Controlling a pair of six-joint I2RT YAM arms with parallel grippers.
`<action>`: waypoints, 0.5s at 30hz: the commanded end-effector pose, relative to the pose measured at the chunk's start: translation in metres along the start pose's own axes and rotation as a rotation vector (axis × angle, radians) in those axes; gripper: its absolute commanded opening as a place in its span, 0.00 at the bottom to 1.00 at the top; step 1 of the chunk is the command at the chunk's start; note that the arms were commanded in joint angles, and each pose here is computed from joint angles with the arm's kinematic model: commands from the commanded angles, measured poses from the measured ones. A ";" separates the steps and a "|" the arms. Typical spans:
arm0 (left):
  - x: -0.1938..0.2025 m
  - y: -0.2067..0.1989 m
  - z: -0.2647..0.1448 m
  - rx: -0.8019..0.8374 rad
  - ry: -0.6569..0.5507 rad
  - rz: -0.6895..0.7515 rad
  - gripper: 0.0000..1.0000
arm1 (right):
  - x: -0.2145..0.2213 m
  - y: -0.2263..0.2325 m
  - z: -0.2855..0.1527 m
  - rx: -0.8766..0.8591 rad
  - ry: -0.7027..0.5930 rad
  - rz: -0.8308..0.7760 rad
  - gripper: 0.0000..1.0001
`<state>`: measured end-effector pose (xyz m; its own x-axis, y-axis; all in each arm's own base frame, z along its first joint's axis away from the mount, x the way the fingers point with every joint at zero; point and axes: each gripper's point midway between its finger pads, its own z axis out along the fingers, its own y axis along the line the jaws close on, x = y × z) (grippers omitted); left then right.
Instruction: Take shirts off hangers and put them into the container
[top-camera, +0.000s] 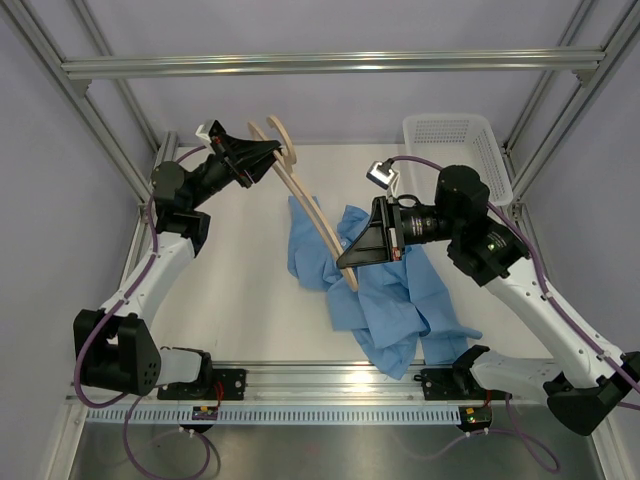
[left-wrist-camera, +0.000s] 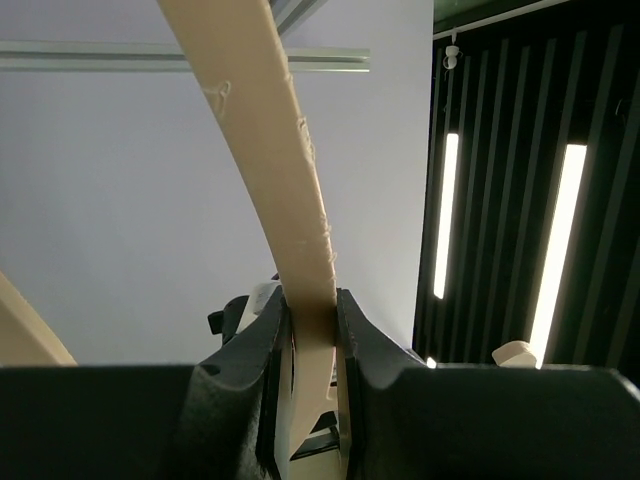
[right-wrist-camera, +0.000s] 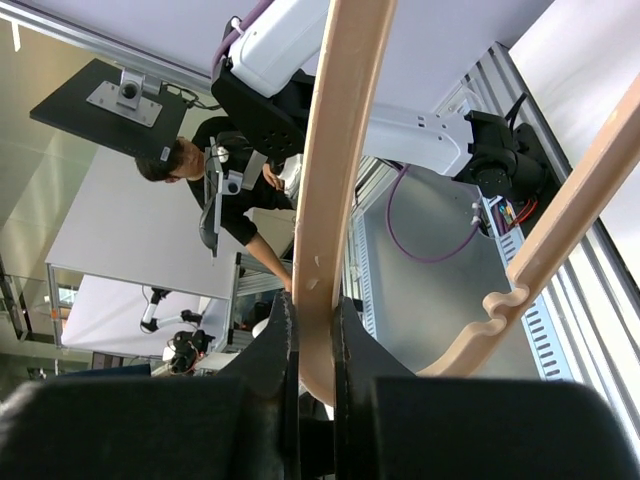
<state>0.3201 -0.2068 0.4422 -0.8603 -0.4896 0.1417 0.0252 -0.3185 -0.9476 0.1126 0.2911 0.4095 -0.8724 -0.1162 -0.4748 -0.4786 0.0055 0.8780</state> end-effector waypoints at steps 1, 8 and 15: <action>0.004 -0.023 -0.001 0.083 0.003 0.006 0.05 | 0.003 0.018 0.000 -0.043 -0.004 -0.004 0.00; 0.010 -0.030 -0.007 0.114 -0.018 0.040 0.56 | 0.004 0.021 0.004 -0.039 -0.014 0.002 0.00; 0.020 -0.038 -0.008 0.086 -0.024 0.126 0.91 | -0.003 0.019 0.002 0.007 -0.067 -0.008 0.00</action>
<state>0.3154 -0.2022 0.4502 -0.8425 -0.5275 0.1091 0.0820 -0.3257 -0.9419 0.1108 0.2975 0.4106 -0.8961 -0.0896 -0.4346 -0.4383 0.0260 0.8984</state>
